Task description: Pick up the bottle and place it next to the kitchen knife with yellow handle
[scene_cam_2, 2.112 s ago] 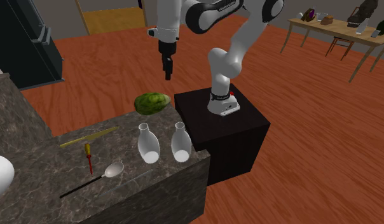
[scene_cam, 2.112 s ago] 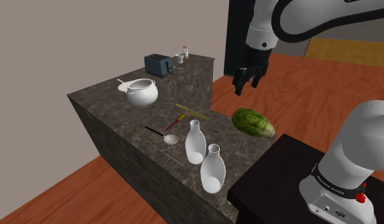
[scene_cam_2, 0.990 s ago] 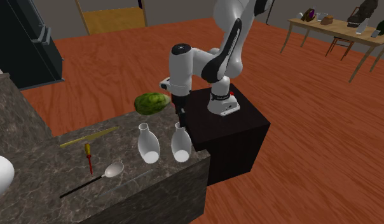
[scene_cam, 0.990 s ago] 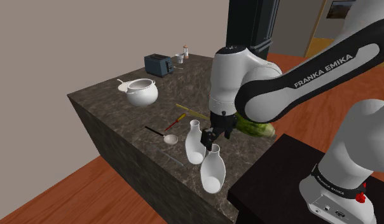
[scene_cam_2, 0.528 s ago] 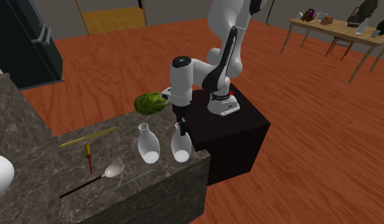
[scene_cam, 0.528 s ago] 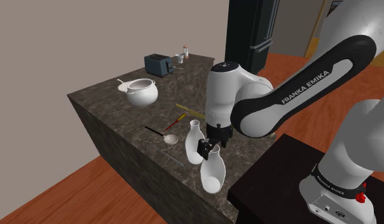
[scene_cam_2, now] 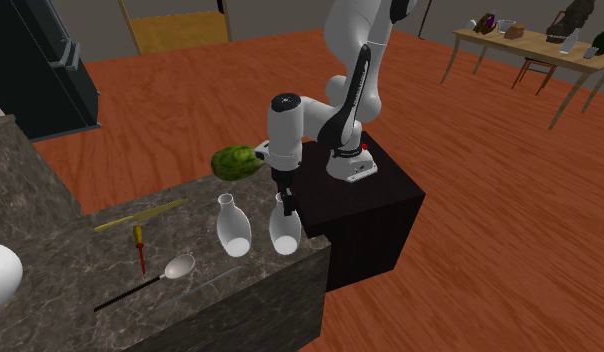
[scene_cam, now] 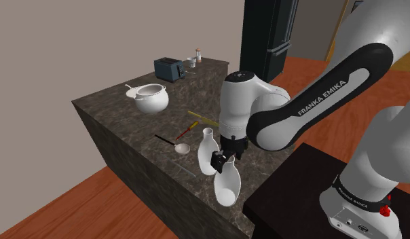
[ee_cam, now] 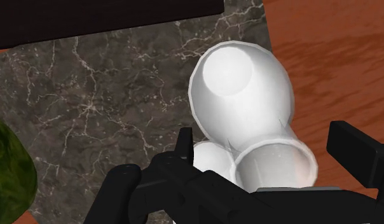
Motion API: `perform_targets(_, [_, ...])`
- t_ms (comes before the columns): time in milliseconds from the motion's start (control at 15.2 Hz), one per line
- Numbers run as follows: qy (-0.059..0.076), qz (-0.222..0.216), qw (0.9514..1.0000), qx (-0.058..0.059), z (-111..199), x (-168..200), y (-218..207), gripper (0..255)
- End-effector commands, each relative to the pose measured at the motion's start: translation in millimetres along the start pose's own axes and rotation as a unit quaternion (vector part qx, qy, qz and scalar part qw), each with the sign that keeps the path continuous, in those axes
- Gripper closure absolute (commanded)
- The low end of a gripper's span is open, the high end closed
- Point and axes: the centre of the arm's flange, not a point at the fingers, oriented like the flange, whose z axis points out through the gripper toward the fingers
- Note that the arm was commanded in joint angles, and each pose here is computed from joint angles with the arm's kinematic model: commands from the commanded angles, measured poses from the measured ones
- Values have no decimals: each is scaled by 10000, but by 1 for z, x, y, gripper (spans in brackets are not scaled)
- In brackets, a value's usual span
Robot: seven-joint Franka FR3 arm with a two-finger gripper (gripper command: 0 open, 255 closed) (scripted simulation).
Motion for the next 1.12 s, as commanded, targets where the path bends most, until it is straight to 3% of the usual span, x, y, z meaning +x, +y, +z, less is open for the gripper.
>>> perform_targets(0, [0, 0, 10000, 0, 0, 0, 0, 0])
perform_targets(66, [0, 0, 10000, 0, 0, 0, 0, 255])
perform_targets(660, [0, 0, 10000, 0, 0, 0, 0, 255])
perform_targets(1056, [0, 0, 10000, 0, -32, 2, 0, 255])
